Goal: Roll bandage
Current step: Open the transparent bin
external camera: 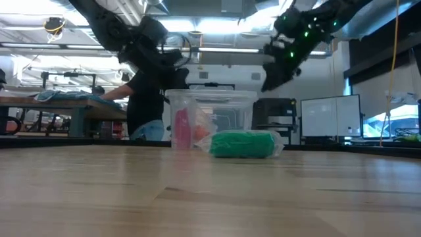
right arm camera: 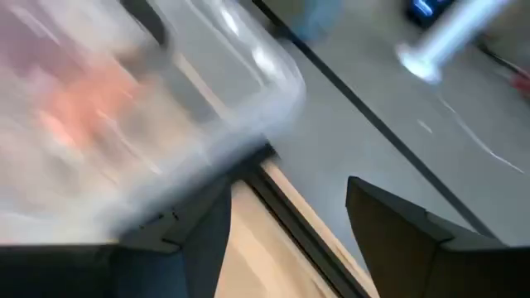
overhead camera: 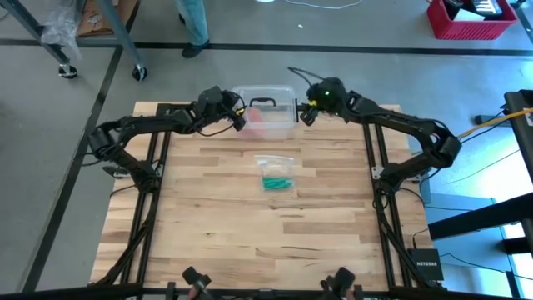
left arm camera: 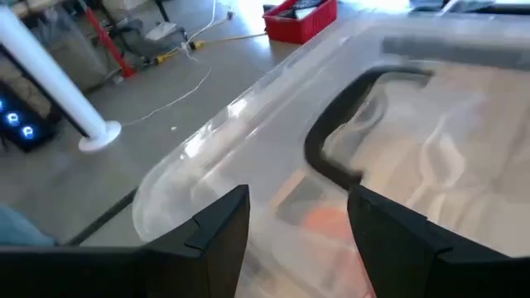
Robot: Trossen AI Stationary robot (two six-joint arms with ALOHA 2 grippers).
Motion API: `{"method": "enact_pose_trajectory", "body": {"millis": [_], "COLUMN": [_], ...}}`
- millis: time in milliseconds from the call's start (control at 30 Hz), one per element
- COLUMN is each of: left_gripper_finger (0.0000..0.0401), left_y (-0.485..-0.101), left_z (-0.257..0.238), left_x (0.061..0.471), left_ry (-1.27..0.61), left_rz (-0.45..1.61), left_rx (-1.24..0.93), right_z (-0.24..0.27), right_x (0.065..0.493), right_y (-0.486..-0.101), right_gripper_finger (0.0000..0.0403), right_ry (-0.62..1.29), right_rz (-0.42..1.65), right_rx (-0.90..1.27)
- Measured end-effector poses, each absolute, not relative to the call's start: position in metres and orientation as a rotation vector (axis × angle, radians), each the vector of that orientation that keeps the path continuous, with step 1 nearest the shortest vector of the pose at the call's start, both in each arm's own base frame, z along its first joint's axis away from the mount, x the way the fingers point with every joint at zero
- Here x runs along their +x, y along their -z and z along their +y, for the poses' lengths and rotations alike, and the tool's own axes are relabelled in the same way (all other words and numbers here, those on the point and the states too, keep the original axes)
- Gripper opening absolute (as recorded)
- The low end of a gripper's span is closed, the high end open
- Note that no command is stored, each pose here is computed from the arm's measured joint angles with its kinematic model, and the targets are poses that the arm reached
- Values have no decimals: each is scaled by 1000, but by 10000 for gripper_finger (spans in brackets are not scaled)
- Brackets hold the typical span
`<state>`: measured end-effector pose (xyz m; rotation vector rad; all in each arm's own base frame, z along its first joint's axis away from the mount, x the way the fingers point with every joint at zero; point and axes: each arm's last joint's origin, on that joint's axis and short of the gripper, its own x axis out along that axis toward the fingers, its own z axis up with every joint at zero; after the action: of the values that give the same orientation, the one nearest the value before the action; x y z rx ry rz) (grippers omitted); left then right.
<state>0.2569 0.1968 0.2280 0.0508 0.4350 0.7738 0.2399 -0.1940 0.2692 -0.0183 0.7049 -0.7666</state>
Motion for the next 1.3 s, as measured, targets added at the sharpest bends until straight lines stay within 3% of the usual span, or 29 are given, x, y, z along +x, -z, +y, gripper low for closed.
{"method": "enact_pose_trajectory", "body": {"millis": [133, 267, 567, 1133, 1300], "left_gripper_finger": [196, 196, 196, 196, 196], "left_y": [-257, -262, -244, -228, -223], "left_z": [190, 189, 193, 192, 192], "left_x": [245, 230, 218, 200, 198], "left_ry": [-782, -827, -851, -1054, -1024], "left_rz": [363, 443, 574, 781, 773], "left_rx": [115, 121, 20, -22, -63], "right_z": [-193, -200, -215, -214, -214], "right_x": [251, 272, 294, 291, 293], "right_y": [-291, -276, -230, -224, -224], "right_gripper_finger": [238, 238, 238, 238, 238], "right_ry": [552, 444, 448, 488, 479], "right_rz": [472, 402, 487, 573, 545], "right_rx": [-11, -20, -2, 24, 14]}}
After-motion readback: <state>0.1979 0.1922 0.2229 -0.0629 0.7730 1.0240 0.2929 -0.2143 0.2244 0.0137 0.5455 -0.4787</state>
